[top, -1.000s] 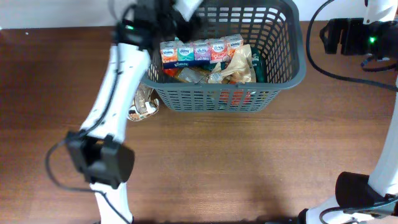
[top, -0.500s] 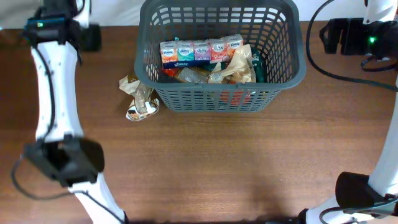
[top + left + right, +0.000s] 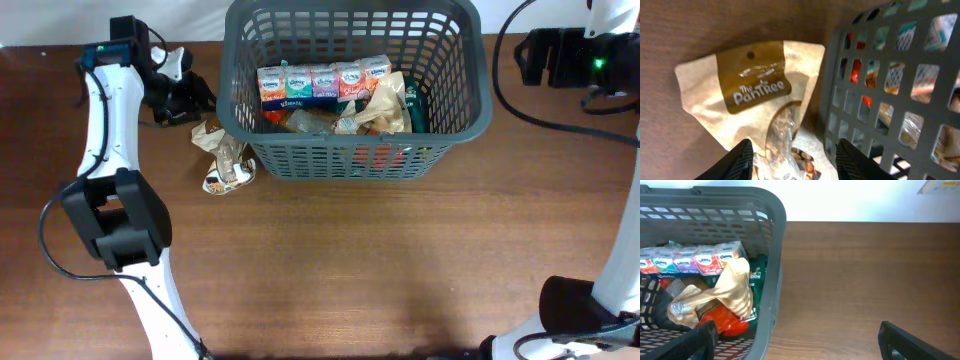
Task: Pack container
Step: 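Grasp the Pantree pouch beside the basket with the left gripper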
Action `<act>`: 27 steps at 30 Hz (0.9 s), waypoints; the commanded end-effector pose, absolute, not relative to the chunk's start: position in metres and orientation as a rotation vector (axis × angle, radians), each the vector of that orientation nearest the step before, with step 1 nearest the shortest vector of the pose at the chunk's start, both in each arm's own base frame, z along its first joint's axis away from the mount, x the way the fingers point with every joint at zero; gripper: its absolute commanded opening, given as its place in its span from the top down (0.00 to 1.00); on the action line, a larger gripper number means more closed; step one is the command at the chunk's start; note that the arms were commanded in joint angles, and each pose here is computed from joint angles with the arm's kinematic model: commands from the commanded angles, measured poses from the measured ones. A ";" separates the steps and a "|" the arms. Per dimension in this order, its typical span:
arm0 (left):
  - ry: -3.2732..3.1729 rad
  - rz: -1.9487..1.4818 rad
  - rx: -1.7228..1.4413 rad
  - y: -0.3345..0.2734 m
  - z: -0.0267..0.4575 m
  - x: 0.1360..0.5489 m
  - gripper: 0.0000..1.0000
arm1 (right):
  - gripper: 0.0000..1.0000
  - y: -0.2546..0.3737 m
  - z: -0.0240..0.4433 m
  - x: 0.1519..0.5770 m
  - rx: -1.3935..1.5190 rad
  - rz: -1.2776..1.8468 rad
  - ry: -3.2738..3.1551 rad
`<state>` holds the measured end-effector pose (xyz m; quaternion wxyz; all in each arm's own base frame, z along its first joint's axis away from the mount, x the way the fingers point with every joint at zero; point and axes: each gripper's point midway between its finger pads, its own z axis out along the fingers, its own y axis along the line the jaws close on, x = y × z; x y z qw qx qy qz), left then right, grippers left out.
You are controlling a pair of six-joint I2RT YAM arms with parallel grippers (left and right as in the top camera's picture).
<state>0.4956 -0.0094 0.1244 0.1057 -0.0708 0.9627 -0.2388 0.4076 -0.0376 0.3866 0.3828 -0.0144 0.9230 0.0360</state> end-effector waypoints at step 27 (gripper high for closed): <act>3.158 -0.338 0.024 -0.035 0.040 0.443 0.18 | 0.01 -0.036 0.392 0.404 -0.029 0.105 2.341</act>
